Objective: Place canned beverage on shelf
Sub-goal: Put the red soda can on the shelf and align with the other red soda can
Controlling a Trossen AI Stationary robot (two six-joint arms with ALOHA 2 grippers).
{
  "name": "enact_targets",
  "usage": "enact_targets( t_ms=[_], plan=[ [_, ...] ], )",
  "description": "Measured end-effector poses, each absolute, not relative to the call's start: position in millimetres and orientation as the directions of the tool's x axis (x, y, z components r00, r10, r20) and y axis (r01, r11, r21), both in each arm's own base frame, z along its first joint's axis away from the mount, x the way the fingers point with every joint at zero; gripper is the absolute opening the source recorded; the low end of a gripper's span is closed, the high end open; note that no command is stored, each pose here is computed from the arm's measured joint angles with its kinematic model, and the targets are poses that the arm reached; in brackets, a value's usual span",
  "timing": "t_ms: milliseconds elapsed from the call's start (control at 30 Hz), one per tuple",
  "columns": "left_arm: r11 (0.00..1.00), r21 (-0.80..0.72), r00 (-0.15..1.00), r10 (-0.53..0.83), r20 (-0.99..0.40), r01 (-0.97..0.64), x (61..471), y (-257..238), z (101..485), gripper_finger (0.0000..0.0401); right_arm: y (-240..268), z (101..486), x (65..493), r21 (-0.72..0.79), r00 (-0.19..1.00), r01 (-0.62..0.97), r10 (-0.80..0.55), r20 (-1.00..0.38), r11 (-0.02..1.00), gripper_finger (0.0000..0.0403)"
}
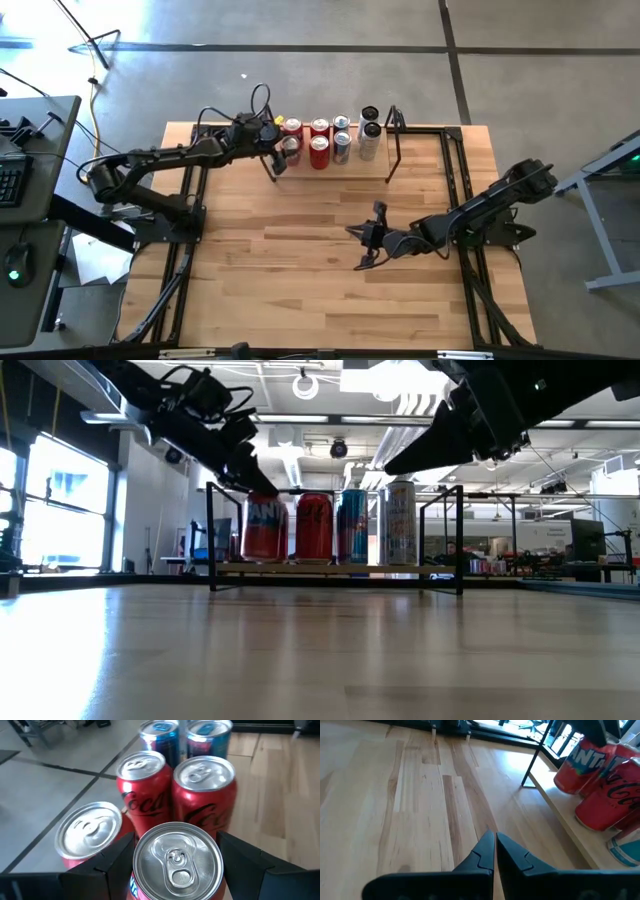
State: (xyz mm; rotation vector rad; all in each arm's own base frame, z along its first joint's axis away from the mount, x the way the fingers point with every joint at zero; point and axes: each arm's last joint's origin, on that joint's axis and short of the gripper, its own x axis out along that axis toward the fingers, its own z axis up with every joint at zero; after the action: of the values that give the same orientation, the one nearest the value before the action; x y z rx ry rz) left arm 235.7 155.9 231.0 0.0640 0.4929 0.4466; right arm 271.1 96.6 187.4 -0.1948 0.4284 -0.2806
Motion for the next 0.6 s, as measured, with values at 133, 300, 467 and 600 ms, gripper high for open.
enact_targets(
  t_ms=[133, 300, 467, 600],
  plan=[
    [0.9, 0.16, 0.783, 0.433, -0.447, -0.406, 234.7, 157.0, 230.8, 0.0232, 95.3, 182.3, 273.4, -0.253, 0.864, 0.229, -0.316, -0.393, 0.94, 0.0002],
    [0.901, 0.155, 0.785, 0.429, -0.447, -0.405, 234.9, 156.7, 230.8, 0.025, 93.5, 181.0, 275.7, -0.247, 0.864, 0.237, -0.32, -0.388, 0.94, 0.0002],
    [0.901, 0.154, 0.793, 0.432, -0.431, -0.407, 235.7, 156.6, 233.5, 0.0278, 92.9, 181.4, 276.2, -0.246, 0.866, 0.235, -0.318, -0.385, 0.94, 0.0002],
    [0.901, 0.15, 0.79, 0.43, -0.436, -0.408, 235.6, 156.5, 232.7, 0.0279, 92.9, 181.4, 276.2, -0.243, 0.866, 0.237, -0.318, -0.386, 0.941, 0.0002]
  ],
)
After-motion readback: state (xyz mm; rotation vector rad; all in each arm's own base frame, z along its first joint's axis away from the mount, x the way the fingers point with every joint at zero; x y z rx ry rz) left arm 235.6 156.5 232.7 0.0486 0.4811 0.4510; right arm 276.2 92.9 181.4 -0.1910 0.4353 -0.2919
